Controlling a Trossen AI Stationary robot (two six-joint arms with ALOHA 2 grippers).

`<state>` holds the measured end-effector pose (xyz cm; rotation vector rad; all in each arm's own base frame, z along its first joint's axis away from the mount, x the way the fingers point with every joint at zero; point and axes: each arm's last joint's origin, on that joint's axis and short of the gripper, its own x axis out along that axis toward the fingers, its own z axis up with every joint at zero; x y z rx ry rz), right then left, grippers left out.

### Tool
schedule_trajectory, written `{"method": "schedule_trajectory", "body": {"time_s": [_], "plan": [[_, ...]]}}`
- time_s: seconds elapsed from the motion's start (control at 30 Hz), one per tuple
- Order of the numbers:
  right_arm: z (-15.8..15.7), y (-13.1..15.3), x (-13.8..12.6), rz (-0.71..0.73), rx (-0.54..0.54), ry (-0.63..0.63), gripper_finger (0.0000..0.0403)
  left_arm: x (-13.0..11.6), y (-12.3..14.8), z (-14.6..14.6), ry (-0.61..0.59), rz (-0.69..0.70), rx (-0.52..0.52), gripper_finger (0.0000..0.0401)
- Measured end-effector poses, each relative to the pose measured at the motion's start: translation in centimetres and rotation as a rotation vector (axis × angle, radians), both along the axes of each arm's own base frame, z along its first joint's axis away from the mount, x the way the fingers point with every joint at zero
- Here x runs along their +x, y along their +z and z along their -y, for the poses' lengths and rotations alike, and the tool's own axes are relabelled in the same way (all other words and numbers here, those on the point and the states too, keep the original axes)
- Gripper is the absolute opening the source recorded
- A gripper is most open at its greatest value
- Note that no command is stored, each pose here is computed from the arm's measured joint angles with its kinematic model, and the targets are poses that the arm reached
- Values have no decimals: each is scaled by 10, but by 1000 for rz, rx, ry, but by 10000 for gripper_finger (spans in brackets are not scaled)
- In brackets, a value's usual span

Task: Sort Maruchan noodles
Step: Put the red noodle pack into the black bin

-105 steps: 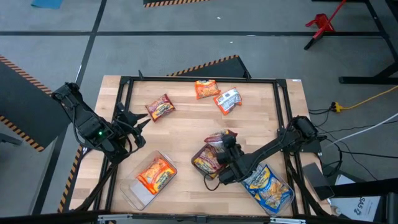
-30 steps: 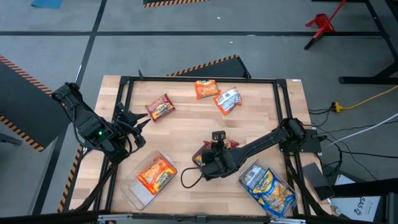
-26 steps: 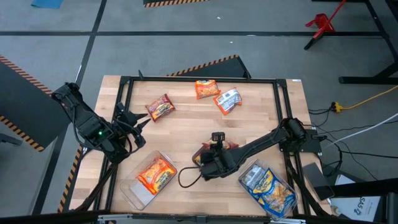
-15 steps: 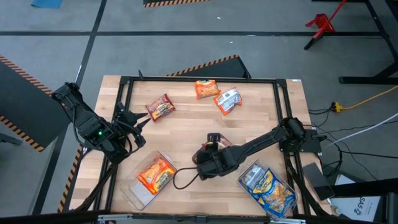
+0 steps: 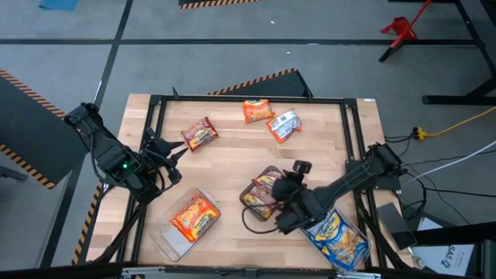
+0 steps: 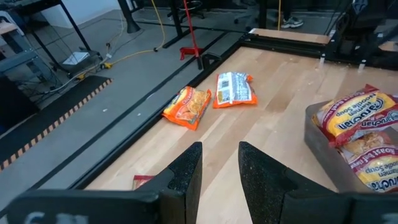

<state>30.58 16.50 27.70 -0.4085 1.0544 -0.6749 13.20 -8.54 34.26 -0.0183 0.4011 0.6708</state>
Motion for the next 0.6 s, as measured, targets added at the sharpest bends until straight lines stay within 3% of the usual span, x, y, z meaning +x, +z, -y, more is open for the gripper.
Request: {"method": "schedule_trajectory", "body": {"time_s": [0.3,0.6], "plan": [[2,-69,0,5,95,-10,79,1,0,1,0,11,-10,99],[-8,-80,10,-8,212,132,79,2,2,2,6,44,-16,98]]}}
